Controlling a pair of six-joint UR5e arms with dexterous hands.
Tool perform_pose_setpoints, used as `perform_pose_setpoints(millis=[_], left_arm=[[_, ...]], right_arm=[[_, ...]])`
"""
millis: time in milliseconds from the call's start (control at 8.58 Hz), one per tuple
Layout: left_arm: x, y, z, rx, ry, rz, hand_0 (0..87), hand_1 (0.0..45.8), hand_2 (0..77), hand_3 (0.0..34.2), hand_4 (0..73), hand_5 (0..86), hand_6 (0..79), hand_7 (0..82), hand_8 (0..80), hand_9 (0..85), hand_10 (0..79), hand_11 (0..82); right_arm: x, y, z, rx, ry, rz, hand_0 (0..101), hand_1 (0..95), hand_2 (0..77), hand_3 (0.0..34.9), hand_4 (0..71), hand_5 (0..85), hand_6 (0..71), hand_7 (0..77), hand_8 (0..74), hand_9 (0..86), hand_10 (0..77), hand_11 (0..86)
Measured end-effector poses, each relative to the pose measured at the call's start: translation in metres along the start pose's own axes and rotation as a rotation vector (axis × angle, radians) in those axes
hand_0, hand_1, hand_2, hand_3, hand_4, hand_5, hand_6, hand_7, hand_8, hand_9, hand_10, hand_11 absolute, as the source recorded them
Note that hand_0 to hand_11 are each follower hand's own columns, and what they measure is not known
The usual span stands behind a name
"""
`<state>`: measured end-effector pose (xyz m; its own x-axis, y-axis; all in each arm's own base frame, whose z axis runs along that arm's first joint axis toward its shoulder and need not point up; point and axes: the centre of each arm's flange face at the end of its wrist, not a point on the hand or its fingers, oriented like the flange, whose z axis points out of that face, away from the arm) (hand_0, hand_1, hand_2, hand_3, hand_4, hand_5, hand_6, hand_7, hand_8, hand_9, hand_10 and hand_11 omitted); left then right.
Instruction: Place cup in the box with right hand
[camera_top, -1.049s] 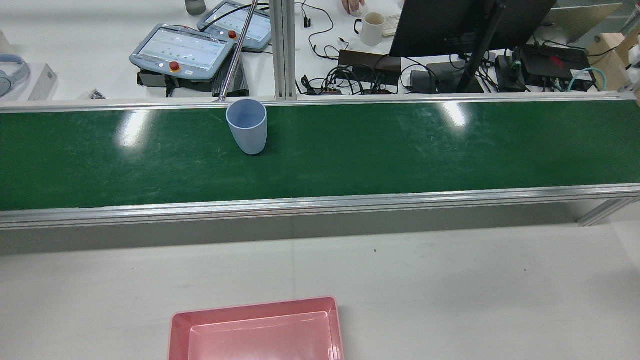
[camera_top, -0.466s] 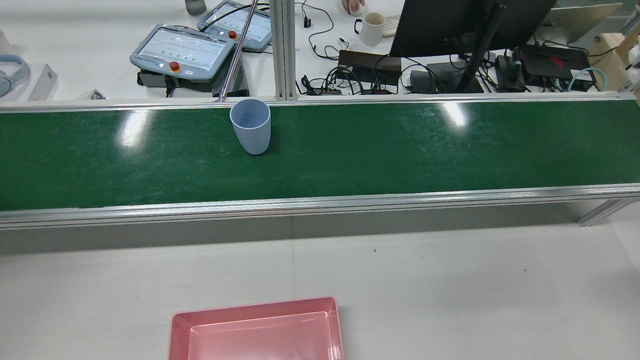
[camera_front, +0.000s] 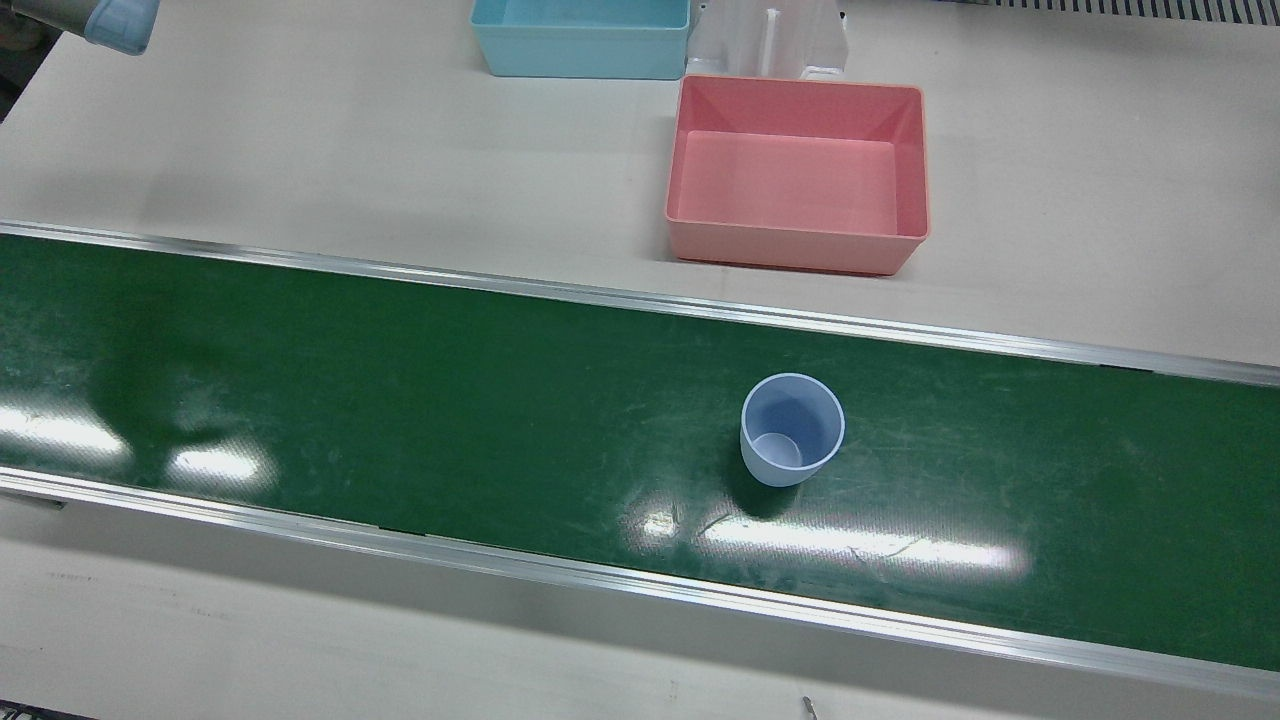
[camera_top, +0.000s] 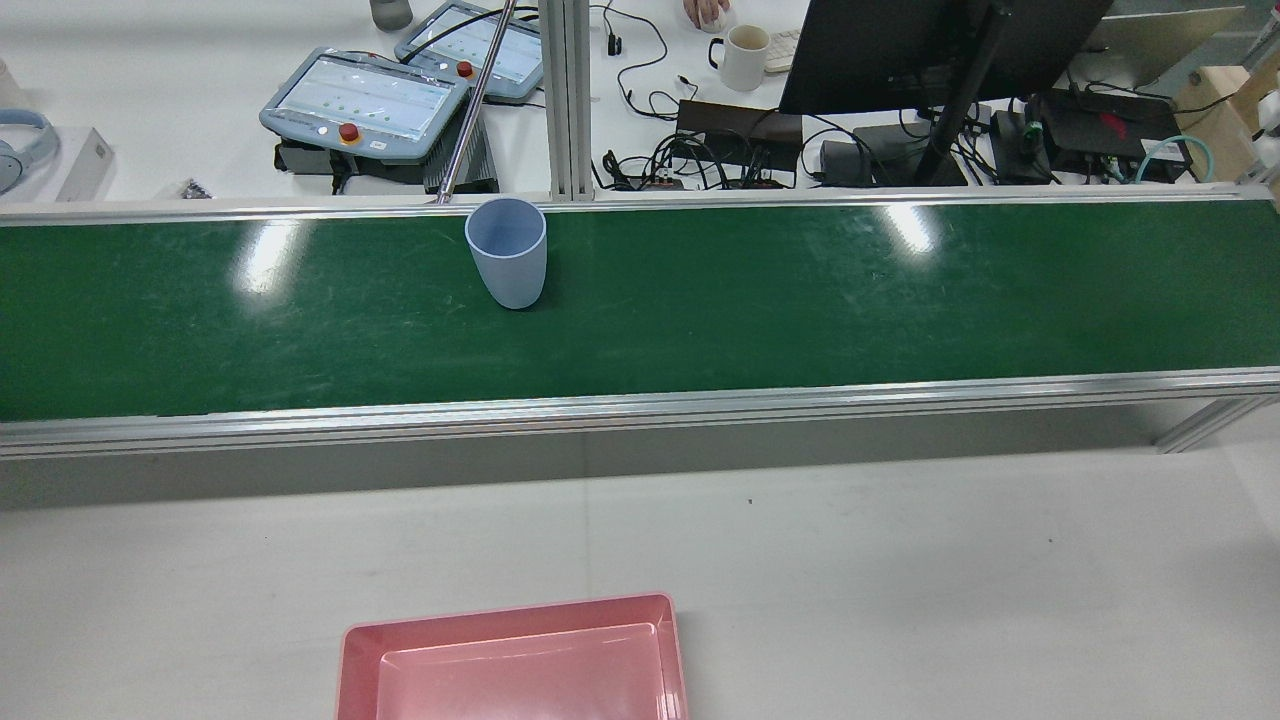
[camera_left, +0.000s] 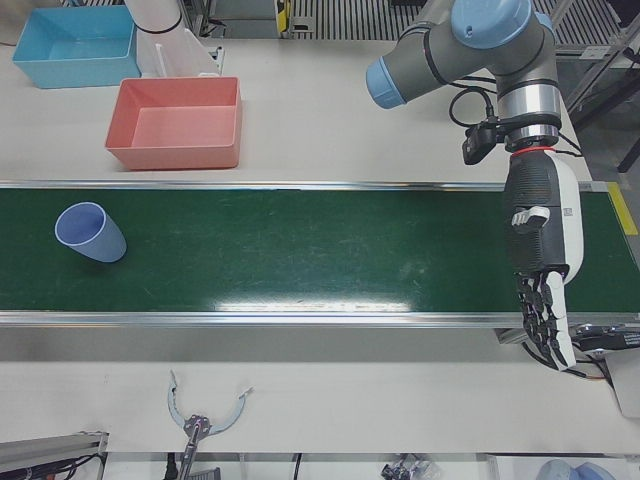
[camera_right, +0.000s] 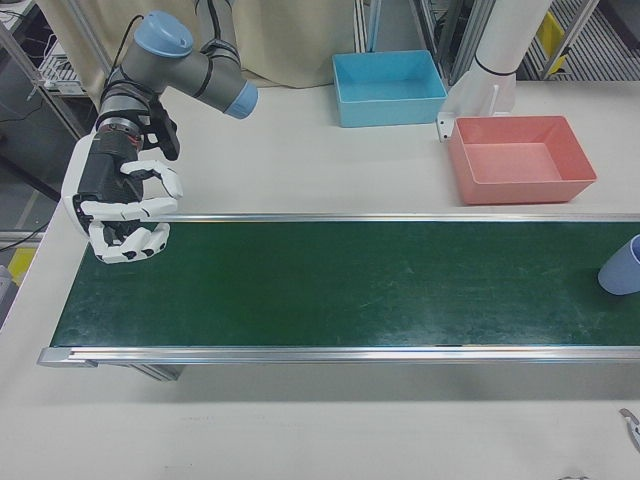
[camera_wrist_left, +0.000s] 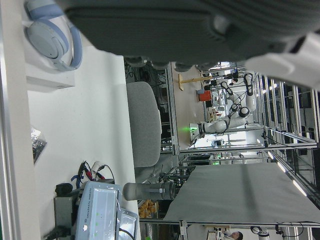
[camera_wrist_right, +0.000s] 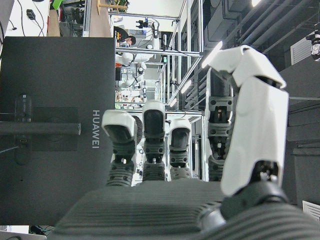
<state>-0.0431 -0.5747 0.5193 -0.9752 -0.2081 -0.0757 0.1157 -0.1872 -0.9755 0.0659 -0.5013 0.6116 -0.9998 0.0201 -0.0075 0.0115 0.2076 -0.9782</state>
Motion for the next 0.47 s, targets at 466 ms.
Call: perform_pose_setpoints(millis=[466], left_arm=[[0.0001,-0.0001,0.0000,0.000,0.000,0.000,0.0,0.5,0.5,0.0,0.0,0.0,0.0,0.0,0.0,0.5,0.0,0.0]], right_arm=[[0.0000,0.0000,-0.0003,0.000,0.000,0.000,58,24.5,34.4,0.0,51.8,12.5,22.9,69.8,39.8,58.4,46.9,67.1]])
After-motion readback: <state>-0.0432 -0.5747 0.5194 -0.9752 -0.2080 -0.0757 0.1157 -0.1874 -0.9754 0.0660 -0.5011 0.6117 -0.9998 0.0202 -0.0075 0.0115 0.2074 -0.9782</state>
